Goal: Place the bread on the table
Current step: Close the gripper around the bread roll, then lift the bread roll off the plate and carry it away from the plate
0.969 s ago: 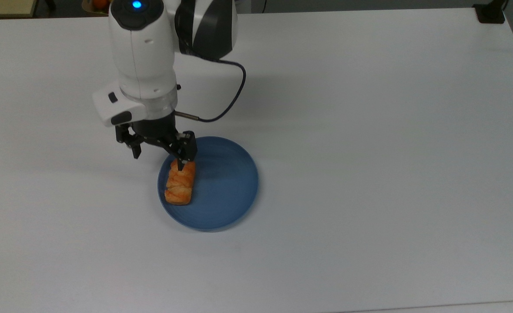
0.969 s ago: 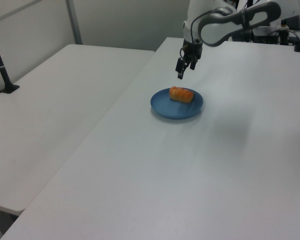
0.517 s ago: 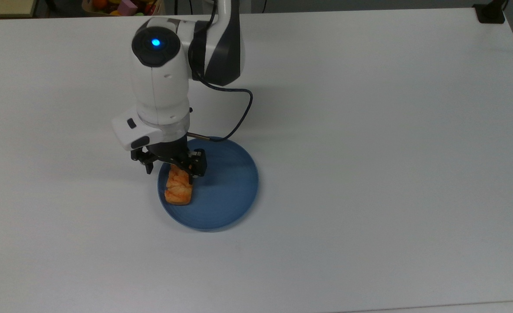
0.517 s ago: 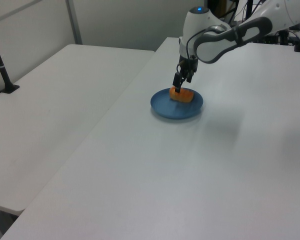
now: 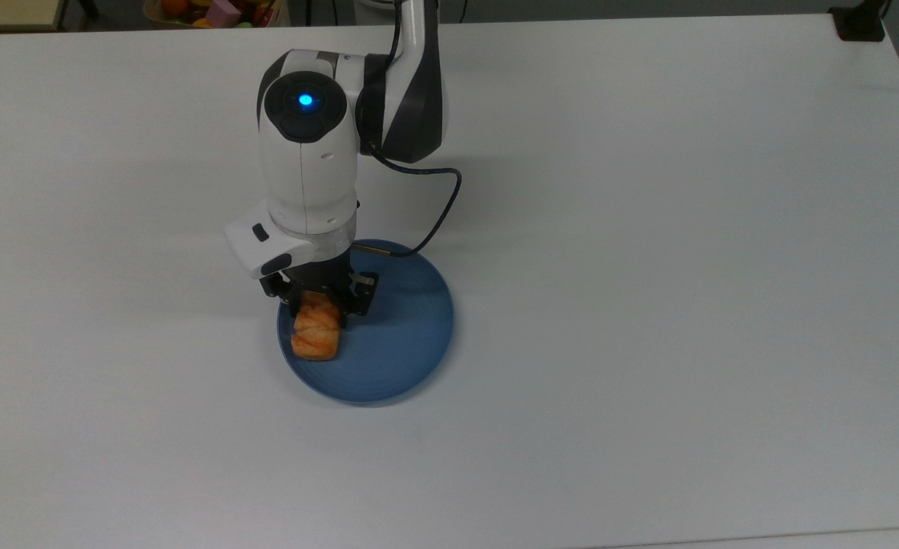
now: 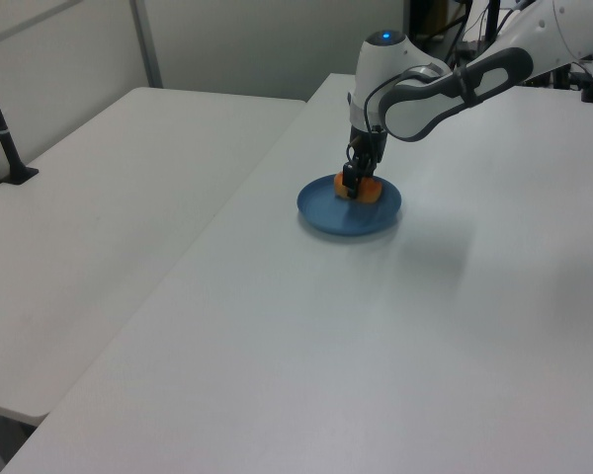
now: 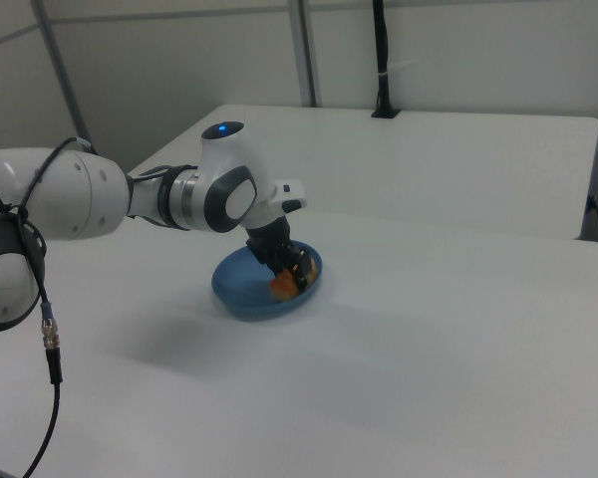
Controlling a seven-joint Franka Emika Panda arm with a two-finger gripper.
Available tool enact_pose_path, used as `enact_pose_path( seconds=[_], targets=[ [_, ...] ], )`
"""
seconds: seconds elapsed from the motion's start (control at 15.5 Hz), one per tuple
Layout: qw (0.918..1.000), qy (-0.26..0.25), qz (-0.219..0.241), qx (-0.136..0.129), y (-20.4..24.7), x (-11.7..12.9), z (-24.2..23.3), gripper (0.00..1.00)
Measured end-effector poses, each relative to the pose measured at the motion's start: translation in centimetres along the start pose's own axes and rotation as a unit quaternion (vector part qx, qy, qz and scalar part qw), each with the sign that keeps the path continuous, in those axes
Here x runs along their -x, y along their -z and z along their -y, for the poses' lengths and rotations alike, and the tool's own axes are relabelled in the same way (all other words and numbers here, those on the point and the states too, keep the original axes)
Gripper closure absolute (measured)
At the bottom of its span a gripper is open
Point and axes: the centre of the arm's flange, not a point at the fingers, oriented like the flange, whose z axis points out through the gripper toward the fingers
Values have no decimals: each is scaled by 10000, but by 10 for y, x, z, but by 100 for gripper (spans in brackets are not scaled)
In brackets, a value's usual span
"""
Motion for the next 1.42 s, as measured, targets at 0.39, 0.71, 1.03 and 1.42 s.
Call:
enact_pose_path(
  seconds=[0.39,0.71,1.03,1.42],
  targets=[
    [9999,88,-37,51,3,-1,0,85],
    [9983,-2,-586,-56,78,-17,-10,87],
    [9950,-85,-950,-287,171,7,-24,89],
    [9966,152,-719,-362,253,64,-44,89]
  ],
)
